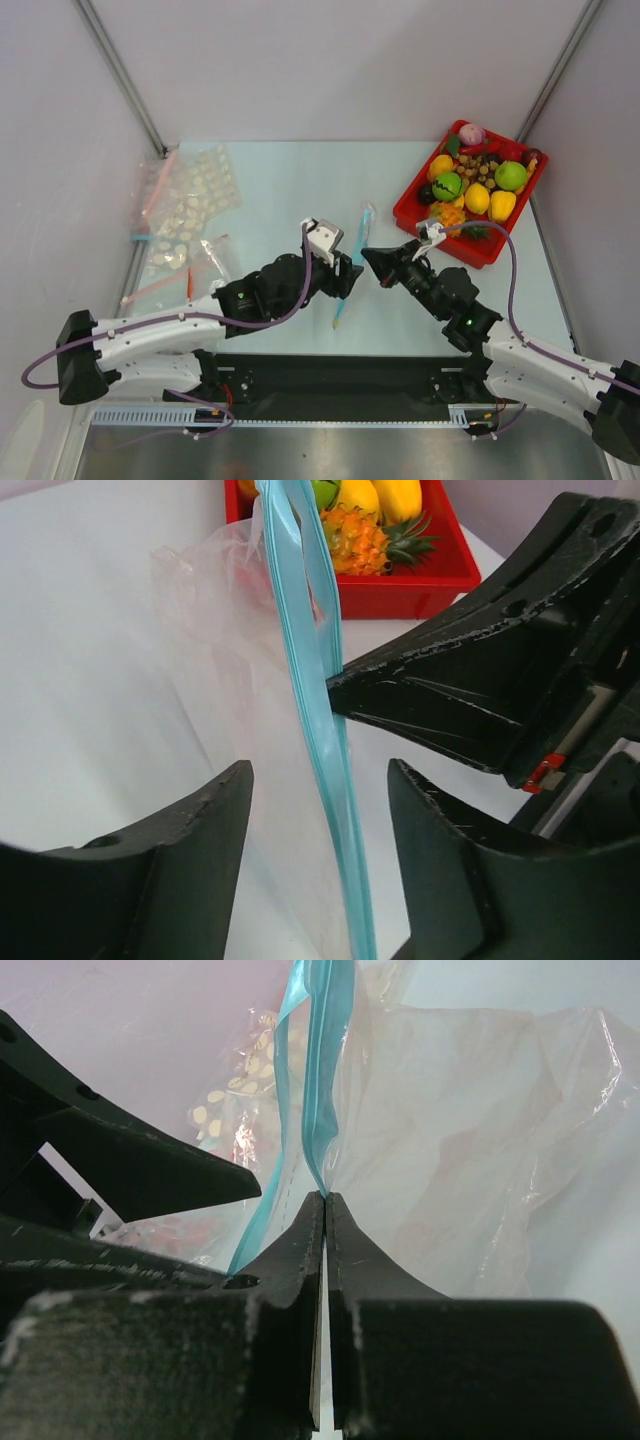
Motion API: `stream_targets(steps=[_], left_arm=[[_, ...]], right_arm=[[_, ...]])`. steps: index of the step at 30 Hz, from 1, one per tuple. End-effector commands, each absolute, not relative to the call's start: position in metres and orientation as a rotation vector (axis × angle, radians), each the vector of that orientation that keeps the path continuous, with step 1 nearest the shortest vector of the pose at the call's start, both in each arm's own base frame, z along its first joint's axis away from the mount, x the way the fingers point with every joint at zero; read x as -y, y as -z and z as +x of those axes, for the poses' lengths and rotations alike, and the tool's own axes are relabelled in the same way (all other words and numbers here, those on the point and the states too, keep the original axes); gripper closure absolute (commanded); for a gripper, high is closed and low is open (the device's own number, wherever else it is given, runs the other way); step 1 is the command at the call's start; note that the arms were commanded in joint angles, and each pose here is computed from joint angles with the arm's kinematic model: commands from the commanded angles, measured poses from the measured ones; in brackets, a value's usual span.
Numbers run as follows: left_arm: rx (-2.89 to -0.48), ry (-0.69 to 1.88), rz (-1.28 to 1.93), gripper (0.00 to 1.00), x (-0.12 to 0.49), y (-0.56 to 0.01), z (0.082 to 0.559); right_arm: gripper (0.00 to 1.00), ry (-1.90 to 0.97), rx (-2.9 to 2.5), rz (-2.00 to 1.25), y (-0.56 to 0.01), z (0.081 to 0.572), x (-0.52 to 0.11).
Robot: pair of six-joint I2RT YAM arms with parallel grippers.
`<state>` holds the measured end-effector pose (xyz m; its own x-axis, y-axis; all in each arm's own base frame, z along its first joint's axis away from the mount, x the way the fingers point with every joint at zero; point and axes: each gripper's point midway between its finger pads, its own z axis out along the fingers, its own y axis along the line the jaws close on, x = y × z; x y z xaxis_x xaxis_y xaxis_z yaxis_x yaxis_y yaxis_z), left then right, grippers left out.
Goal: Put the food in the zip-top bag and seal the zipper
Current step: Pick up the zipper food storage bag at the corner of the board, then open the zipper of the food storage bag.
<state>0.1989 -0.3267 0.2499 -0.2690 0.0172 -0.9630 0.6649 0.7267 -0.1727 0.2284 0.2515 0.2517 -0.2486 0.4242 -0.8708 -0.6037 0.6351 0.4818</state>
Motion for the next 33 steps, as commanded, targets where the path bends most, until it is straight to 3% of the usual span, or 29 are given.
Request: stream_targets(steps=[1,9,11,12,13,14,17,18,21,24,33], left_arm=[[-1.738,0.713,0.517,0.4,0.332,-0.266,0.204],[-1.817,0.673,0.546,0.51,0.338,-0.246,0.213],[-1.834,0.67,0.551,0.76,0.341,-0.242,0.214],[-1.839,0.661,0.546,0.93,0.34,-0.242,0.215],[-1.839,0.651,0.542,1.0,0.338,-0.243,0.216],[-1.839,0.637,0.533,1.0,0.336,-0.243,0.218],[-1.825,0.553,0.476,1.0,0.32,-0.248,0.227],[-1.819,0.537,0.461,0.99,0.316,-0.25,0.229],[-1.791,0.541,0.451,1.0,0.311,-0.256,0.228],[-1.77,0.587,0.463,1.0,0.315,-0.261,0.224],[-1.767,0.52,0.477,1.0,0.312,-0.26,0.223]], right_arm=[[1.0,-1.001,-1.527,-0.153,-0.26,0.228,-0.254],[1.0,-0.997,-1.529,-0.145,-0.259,0.229,-0.252],[1.0,-0.991,-1.53,-0.141,-0.259,0.229,-0.251],[1.0,-0.991,-1.533,-0.141,-0.258,0.23,-0.251],[1.0,-0.987,-1.535,-0.137,-0.258,0.23,-0.25],[1.0,-0.984,-1.537,-0.139,-0.257,0.23,-0.25],[0.78,-0.973,-1.54,-0.15,-0.256,0.23,-0.25],[0.57,-0.975,-1.539,-0.161,-0.255,0.229,-0.251],[0.32,-1.009,-1.535,-0.216,-0.255,0.225,-0.26],[0.25,-1.022,-1.568,-0.26,-0.25,0.225,-0.271],[0.25,-0.949,-1.702,-0.261,-0.229,0.239,-0.28]])
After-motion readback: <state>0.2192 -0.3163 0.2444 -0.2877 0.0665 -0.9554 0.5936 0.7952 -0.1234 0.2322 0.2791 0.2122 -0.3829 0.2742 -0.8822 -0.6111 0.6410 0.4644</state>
